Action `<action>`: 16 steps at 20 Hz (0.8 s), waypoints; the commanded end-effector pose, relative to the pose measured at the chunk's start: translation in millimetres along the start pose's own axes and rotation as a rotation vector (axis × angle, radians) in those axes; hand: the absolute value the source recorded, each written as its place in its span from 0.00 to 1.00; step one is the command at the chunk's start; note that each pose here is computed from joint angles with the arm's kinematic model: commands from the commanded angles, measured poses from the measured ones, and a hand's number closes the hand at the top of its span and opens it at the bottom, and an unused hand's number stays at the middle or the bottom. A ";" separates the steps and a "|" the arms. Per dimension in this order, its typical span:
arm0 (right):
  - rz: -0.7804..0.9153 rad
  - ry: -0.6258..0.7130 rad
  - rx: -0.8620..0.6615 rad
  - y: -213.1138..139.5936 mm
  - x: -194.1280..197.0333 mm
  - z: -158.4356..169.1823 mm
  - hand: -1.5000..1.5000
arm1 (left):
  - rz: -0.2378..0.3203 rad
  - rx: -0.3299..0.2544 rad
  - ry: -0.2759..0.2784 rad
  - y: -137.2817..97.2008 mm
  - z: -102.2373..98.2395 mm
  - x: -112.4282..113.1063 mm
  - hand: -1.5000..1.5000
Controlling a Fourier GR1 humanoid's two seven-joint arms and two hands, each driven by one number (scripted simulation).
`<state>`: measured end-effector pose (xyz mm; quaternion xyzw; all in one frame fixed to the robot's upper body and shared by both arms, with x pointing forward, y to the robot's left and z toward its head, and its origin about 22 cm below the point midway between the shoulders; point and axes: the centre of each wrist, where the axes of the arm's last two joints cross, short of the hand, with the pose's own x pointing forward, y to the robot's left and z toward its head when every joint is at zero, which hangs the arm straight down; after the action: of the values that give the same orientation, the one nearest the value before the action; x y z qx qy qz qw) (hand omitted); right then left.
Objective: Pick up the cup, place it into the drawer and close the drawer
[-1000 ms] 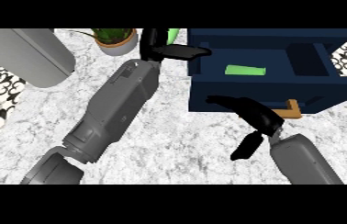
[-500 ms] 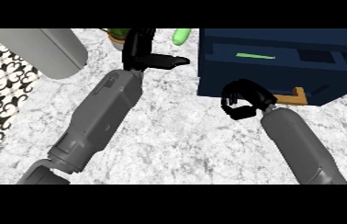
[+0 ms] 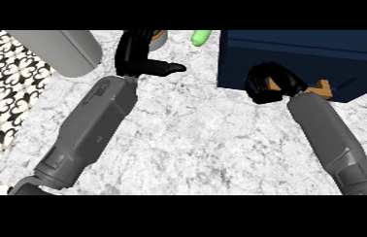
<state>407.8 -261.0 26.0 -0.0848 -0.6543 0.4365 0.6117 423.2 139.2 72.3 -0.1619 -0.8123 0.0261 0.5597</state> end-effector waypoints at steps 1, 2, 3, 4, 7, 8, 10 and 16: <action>0.028 0.024 -0.185 -69.6 18.5 -3.5 1.00 | -0.014 -0.023 0.005 13.2 6.2 1.0 0.00; 0.014 0.025 -0.190 -66.6 21.1 -7.1 1.00 | -0.008 -0.014 0.007 9.1 4.1 2.1 0.00; 0.011 0.029 -0.205 -80.7 19.4 0.0 1.00 | 0.000 -0.023 -0.005 15.3 4.7 5.0 0.00; 0.001 0.021 -0.201 -81.9 20.0 0.1 1.00 | 0.017 -0.033 0.015 10.1 11.8 -3.6 0.00; -0.003 0.009 -0.221 -96.5 26.2 2.9 1.00 | 0.024 -0.050 0.015 13.7 11.6 -0.4 0.00; -0.008 0.003 -0.213 -95.5 25.9 2.9 1.00 | 0.024 -0.039 0.031 14.8 17.2 -6.6 0.00; -0.021 -0.009 -0.219 -102.0 25.8 6.9 1.00 | 0.026 -0.054 0.021 18.9 9.8 4.0 0.00; -0.053 -0.026 -0.222 -114.3 29.7 13.1 1.00 | 0.043 -0.070 0.029 21.6 16.5 0.0 0.00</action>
<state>404.8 -291.9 34.0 0.0017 -0.6605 0.3921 0.6403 414.3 159.5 62.0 -0.1922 -0.8020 0.0097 0.5655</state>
